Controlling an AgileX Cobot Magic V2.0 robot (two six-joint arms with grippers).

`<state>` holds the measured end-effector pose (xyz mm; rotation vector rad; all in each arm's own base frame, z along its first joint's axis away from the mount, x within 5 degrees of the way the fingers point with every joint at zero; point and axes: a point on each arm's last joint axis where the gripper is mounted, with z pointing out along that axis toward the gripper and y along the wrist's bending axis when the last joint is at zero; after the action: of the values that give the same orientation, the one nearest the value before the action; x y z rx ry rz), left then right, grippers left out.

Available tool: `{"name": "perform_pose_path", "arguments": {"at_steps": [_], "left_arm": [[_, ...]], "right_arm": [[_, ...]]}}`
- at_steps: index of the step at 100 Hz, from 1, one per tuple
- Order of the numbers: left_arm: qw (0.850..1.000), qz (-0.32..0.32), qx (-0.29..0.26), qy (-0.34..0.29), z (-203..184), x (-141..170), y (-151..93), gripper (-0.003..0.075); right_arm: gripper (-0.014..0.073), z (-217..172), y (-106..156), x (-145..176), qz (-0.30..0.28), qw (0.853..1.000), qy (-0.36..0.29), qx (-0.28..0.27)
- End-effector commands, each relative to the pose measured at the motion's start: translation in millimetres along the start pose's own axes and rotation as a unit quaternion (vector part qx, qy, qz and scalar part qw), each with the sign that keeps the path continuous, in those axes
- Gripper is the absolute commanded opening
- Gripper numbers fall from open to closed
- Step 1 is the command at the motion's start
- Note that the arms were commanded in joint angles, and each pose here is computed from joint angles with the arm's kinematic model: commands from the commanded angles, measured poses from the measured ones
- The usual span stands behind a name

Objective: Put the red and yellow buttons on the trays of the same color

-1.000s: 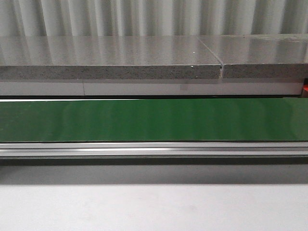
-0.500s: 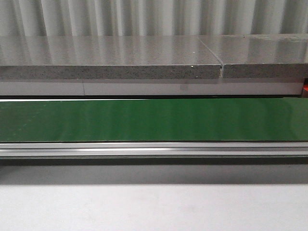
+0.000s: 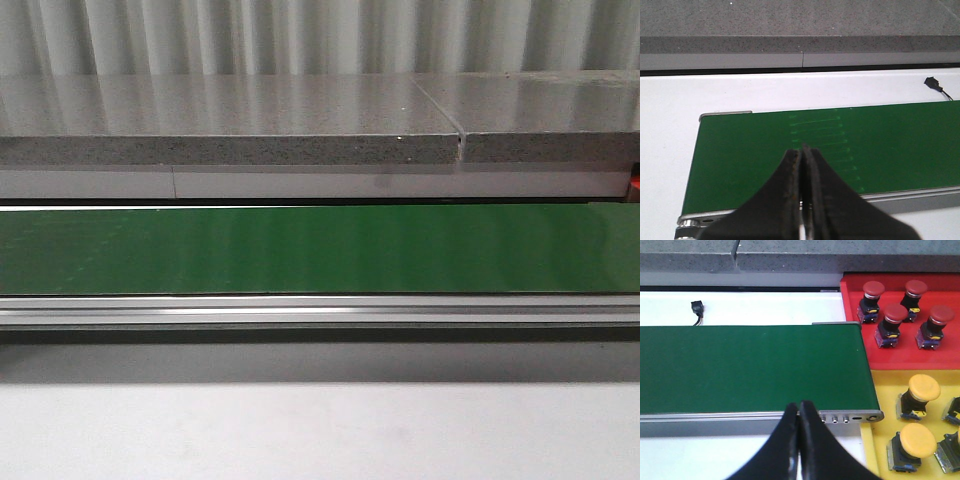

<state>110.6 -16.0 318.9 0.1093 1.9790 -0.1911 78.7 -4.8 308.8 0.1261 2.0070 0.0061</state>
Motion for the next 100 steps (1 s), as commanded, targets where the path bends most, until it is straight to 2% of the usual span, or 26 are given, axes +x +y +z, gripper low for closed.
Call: {"name": "perform_pose_path", "arguments": {"at_steps": [1, 27, 49, 73, 100], "left_arm": [[0.999, -0.008, -0.002, -0.048, -4, -15, -1, -0.002], [0.999, -0.008, -0.002, -0.048, -4, -15, -1, -0.002], [0.999, -0.008, -0.002, -0.048, -4, -15, -1, -0.002], [0.999, -0.008, -0.002, -0.048, -4, -15, -1, -0.002], [0.999, -0.008, -0.002, -0.048, -4, -15, -1, -0.002]], "right_arm": [[-0.0067, -4, 1, -13, -0.012, 0.999, -0.043, -0.002], [-0.0067, -2, 2, -14, -0.013, 0.998, -0.056, -0.007], [-0.0067, 8, 9, -5, -0.024, 0.989, -0.134, -0.052], [-0.0067, 9, 10, 25, -0.024, 0.972, -0.219, -0.083], [-0.0067, 14, 5, 70, -0.023, 0.966, -0.241, -0.087]]}}
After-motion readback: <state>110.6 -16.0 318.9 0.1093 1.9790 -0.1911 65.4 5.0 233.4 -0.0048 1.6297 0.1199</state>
